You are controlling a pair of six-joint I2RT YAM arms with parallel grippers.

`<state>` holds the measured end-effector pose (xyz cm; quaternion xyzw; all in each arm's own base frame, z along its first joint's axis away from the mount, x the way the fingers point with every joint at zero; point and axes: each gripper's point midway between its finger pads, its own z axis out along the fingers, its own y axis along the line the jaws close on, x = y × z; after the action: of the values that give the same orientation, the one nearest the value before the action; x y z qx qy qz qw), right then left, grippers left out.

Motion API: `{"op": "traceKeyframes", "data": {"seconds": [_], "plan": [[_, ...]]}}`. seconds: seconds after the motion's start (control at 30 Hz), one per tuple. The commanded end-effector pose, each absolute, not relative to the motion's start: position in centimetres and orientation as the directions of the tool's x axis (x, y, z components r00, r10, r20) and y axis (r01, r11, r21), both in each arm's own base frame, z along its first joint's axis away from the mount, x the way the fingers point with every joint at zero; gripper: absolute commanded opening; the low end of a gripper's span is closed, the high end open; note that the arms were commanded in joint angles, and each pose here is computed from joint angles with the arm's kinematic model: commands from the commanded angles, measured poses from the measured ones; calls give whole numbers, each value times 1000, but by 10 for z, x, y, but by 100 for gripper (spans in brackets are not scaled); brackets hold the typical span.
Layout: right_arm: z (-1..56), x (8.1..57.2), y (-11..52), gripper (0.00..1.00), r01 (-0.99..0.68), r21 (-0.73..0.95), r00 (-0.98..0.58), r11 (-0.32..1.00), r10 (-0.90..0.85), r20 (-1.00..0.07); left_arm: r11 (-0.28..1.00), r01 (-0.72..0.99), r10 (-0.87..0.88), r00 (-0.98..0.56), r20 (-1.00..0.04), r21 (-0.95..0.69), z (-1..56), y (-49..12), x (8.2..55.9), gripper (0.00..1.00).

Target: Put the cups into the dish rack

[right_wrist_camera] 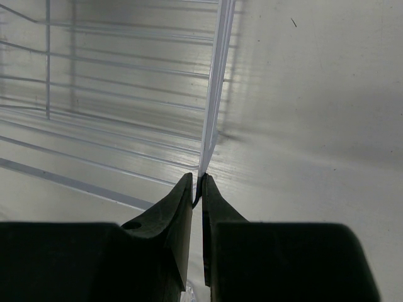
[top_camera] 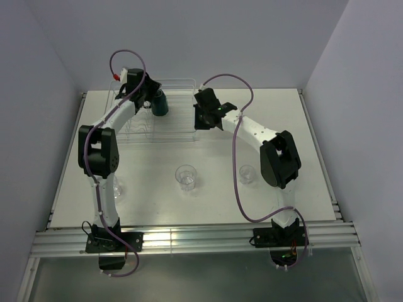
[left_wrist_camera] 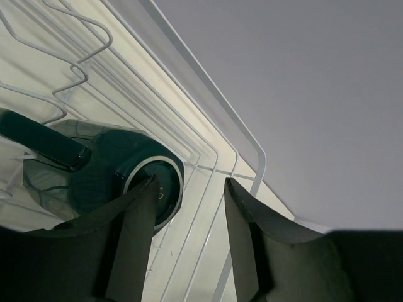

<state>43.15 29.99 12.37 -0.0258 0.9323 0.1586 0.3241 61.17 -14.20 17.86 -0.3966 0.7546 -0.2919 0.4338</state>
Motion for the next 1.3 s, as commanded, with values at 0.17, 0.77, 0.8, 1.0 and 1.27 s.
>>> {"op": "traceKeyframes", "data": {"seconds": [0.17,0.77,0.8,1.0,1.27], "plan": [[102,411,317,6,-217,271,-821,938,-25,-571,548,-266,-828,-303,-471,-793,221,-142,603,67],[111,414,316,5,-220,255,-811,941,-31,-584,577,-75,-792,-296,-534,-814,293,-153,599,84],[111,414,315,5,-219,253,-811,942,-32,-584,577,-62,-789,-298,-537,-814,295,-155,598,84],[117,417,312,10,-217,240,-801,946,-32,-598,584,21,-771,-300,-562,-812,325,-160,574,91],[132,418,311,38,-222,237,-785,946,-29,-619,591,45,-757,-315,-573,-806,361,-161,536,95]]}}
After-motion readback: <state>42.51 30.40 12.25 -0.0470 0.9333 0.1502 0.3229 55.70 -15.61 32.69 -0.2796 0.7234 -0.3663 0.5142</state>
